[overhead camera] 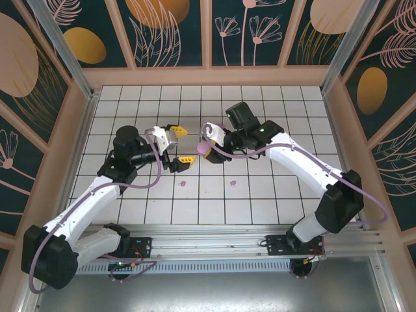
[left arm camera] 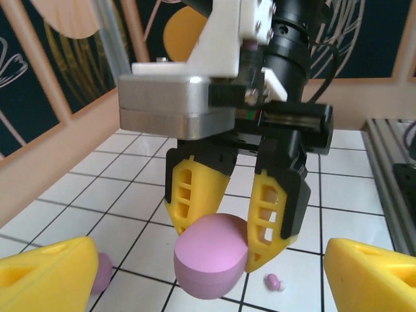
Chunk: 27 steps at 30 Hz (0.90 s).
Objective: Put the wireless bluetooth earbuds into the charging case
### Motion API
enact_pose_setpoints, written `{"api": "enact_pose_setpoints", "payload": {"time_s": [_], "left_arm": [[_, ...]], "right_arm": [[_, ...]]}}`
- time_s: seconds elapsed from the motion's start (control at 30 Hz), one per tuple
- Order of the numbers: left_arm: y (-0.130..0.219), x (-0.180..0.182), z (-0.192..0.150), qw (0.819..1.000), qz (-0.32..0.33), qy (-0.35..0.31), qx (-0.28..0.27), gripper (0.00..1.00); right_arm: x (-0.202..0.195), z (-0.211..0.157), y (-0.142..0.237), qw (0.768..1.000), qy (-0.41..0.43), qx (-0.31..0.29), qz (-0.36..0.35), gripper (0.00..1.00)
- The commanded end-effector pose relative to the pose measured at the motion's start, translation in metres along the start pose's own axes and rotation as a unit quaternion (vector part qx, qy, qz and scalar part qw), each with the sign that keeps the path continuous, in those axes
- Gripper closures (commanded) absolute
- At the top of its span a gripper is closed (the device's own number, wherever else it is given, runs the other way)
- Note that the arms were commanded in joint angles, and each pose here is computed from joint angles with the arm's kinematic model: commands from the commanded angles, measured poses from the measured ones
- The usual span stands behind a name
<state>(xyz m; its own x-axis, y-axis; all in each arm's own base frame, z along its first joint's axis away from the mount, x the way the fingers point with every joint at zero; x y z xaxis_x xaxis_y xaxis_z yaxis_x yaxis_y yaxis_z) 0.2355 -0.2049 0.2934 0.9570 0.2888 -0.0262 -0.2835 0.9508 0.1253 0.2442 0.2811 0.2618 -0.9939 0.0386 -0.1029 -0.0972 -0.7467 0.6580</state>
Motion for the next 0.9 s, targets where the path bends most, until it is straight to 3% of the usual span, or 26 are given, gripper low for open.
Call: {"api": "enact_pose_setpoints", "payload": {"time_s": [0.0,0.3,0.87], "left_arm": [[-0.003,-0.007,-0.005,0.998,-0.056,0.002,0.017,0.12],[-0.014,-0.001,-0.016,0.996,-0.078,0.04,0.036,0.17],[-0.031,-0.001,-0.019,0.991,-0.116,0.06,0.042,0.34]], "right_arm": [[0.025,0.014,0.021,0.998,-0.011,-0.02,0.052,0.72],[0.032,0.025,0.037,0.998,0.002,-0.047,0.051,0.73],[0.029,0.024,0.031,0.998,0.008,-0.045,0.052,0.73]]}}
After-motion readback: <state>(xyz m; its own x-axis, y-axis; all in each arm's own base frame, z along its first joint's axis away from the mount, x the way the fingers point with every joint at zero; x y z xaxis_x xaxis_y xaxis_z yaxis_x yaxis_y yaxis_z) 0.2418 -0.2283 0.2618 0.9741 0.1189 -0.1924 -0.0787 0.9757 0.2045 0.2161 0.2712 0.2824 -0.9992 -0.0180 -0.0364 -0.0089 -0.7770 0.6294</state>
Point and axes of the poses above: each hand's point on the last joint's axis, 136 mm out from that joint toward the fingers, its own y axis back along the fingers, its own x axis along the line the jaws close on, z = x × y, the point moved 5 cm from there along y, back along the fingers, and after that the axes turned 8 degrees about y, right-handed, at the moved point
